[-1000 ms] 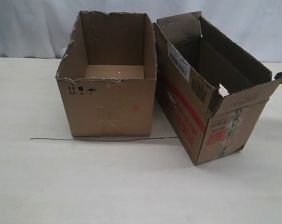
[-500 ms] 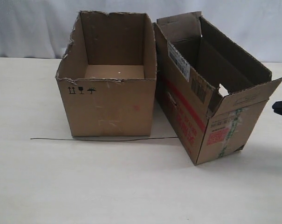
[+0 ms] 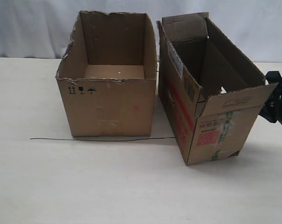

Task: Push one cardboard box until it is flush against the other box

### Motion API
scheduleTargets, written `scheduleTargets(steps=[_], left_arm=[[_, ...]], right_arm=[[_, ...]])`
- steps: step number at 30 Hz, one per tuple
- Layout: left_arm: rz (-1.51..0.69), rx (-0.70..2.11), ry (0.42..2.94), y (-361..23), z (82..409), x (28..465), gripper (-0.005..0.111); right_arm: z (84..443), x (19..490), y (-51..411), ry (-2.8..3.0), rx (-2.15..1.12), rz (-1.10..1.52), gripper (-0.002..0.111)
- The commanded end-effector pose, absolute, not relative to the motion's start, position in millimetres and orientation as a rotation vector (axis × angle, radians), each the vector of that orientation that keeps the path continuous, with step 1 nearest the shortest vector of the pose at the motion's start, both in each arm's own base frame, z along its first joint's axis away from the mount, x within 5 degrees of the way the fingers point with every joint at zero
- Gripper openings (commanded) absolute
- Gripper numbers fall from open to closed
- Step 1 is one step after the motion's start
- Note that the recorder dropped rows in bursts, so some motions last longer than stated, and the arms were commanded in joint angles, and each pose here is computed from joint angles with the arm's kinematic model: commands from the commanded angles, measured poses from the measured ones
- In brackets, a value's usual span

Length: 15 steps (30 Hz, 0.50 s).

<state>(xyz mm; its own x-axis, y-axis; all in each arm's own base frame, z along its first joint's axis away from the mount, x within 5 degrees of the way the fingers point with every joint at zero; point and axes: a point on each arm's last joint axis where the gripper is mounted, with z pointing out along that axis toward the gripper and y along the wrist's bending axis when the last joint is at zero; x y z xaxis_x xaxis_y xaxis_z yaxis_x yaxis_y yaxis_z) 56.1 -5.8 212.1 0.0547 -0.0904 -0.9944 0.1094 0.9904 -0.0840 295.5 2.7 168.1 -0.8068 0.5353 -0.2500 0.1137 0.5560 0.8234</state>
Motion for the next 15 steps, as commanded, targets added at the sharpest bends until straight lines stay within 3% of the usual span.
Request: scheduleTargets(steps=[1,15], left_arm=[[-0.169,0.014,1.502,-6.4,211.8,55.9,0.000],[-0.164,0.019,1.501,-6.4,211.8,55.9,0.000]], right_arm=[[171.1,295.9,4.1,2.296,0.513,1.170,0.005],[171.7,296.9,3.6,2.282,0.513,1.166,0.005]])
